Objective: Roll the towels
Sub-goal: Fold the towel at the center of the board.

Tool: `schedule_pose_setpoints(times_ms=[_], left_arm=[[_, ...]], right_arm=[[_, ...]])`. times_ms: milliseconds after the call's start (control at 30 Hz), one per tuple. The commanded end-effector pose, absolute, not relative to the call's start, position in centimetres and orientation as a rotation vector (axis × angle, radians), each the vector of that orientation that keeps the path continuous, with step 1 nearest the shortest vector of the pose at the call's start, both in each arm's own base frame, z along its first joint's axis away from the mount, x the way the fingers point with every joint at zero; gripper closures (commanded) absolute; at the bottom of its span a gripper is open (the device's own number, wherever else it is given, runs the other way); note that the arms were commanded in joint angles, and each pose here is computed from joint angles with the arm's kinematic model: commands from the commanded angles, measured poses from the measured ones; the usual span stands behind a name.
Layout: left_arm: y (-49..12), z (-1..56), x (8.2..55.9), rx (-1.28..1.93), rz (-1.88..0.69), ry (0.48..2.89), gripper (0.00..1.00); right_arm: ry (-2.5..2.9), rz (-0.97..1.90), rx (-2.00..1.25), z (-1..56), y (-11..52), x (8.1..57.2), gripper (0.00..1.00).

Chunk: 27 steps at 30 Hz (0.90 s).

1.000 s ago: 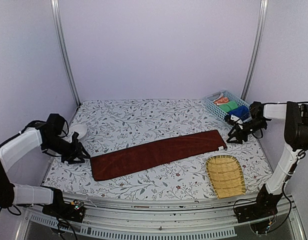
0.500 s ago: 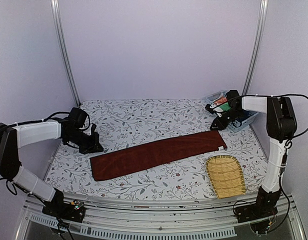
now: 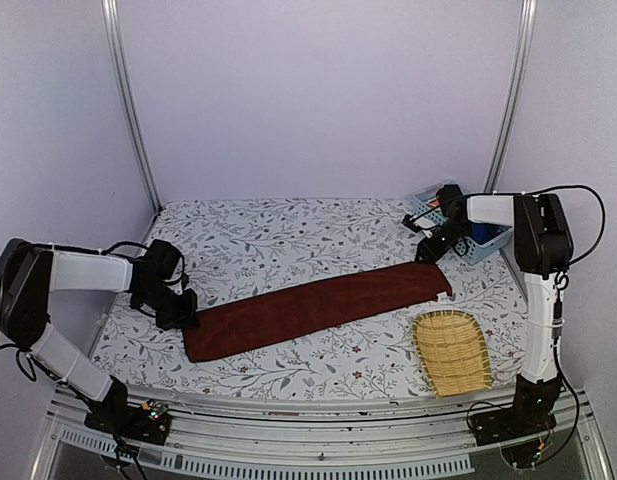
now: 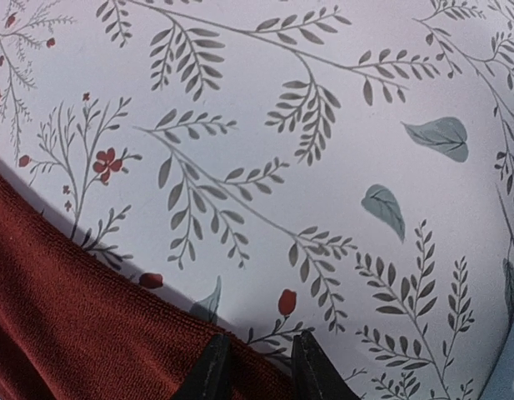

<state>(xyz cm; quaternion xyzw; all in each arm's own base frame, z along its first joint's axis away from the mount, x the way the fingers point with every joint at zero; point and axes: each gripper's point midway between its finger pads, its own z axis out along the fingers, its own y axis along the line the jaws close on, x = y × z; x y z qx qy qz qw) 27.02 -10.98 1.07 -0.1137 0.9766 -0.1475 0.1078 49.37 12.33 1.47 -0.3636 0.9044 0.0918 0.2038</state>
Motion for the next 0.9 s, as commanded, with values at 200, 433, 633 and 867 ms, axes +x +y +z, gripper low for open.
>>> schedule_pose_setpoints(times_ms=[200, 433, 633, 867], left_arm=[[-8.5, -2.0, 24.5, -0.499, -0.318, 2.935, 1.0], [-7.3, -0.9, 23.9, -0.609, -0.314, 2.876, 1.0], [-9.1, 1.9, 25.3, -0.55, -0.476, 2.782, 1.0], [-10.8, 9.5, 29.4, -0.372, -0.605, 2.53, 0.84]], right_arm=[[2.567, 0.079, -0.966, -2.3, 11.8, 53.0, 0.74], [2.496, 0.106, -0.954, -0.9, 13.4, 55.7, 0.75], [2.431, 0.22, -0.943, 1.9, 16.0, 56.7, 0.72], [2.298, 0.204, -0.83, 12.1, 15.9, 57.4, 0.58]])
